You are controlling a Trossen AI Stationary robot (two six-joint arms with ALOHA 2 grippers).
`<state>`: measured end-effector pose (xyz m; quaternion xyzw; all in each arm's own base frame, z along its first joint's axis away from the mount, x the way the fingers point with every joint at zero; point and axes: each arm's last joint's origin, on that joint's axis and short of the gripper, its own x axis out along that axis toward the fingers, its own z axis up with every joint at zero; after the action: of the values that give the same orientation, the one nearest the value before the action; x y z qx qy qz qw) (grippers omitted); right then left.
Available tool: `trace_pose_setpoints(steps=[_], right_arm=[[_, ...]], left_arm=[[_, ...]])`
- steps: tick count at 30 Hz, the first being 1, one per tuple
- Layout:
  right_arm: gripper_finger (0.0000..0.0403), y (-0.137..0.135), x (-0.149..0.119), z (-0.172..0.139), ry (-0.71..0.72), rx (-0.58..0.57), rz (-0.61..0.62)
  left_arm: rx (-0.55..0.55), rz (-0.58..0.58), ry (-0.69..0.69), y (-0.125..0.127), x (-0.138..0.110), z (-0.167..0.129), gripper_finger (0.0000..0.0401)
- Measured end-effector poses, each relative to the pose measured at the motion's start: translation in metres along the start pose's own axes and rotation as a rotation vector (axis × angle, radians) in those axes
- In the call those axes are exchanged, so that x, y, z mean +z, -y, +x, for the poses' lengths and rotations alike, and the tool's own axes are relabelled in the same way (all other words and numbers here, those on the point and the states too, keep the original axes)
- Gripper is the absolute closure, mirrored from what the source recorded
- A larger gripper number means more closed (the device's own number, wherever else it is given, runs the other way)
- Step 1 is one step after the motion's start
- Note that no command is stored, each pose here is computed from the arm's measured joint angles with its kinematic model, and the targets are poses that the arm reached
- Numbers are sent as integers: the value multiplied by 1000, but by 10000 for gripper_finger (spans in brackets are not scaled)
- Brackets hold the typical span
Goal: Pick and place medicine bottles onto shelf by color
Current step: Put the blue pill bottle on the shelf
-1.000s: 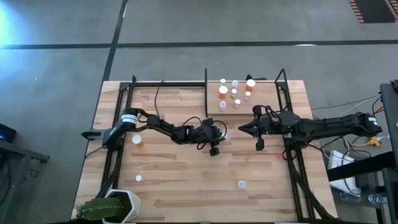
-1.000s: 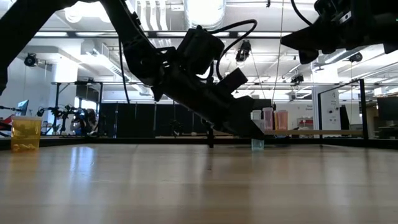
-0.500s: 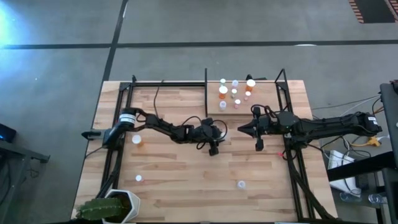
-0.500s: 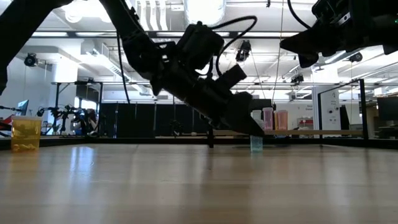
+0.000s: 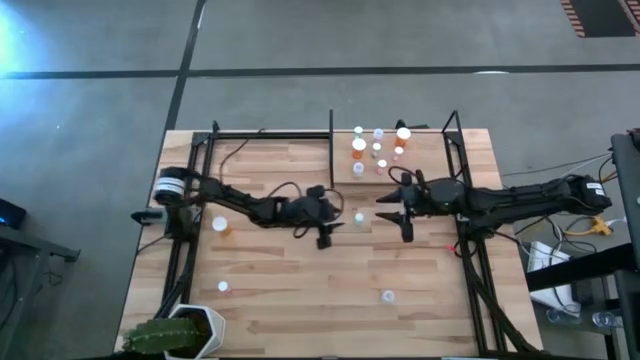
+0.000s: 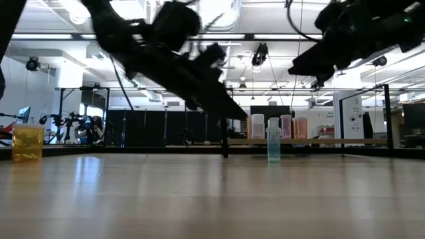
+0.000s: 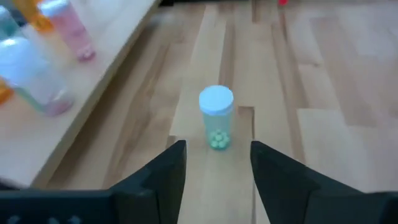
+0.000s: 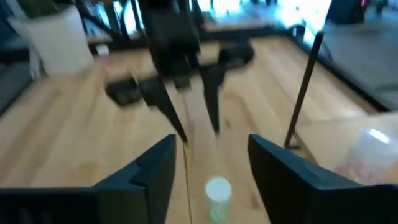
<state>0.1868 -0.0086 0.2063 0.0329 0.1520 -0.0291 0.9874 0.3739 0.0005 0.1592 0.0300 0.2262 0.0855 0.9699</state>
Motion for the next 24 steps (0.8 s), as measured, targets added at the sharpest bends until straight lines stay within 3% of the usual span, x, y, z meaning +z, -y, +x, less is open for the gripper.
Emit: trace_pose_setpoints(steps=[6, 11, 17, 24], right_arm=[[165, -1, 7, 25, -272, -39, -6], [141, -2, 13, 50, -405, -38, -17], [133, -3, 15, 75, -532, -49, -67], [148, -2, 7, 92, -594, -53, -123]], left_arm=[[-40, -18, 161, 3, -26, -48, 240], [-70, -53, 336, 1, -40, -83, 240], [-89, -90, 396, -1, -52, -108, 240], [-102, -87, 392, 1, -56, -114, 240]])
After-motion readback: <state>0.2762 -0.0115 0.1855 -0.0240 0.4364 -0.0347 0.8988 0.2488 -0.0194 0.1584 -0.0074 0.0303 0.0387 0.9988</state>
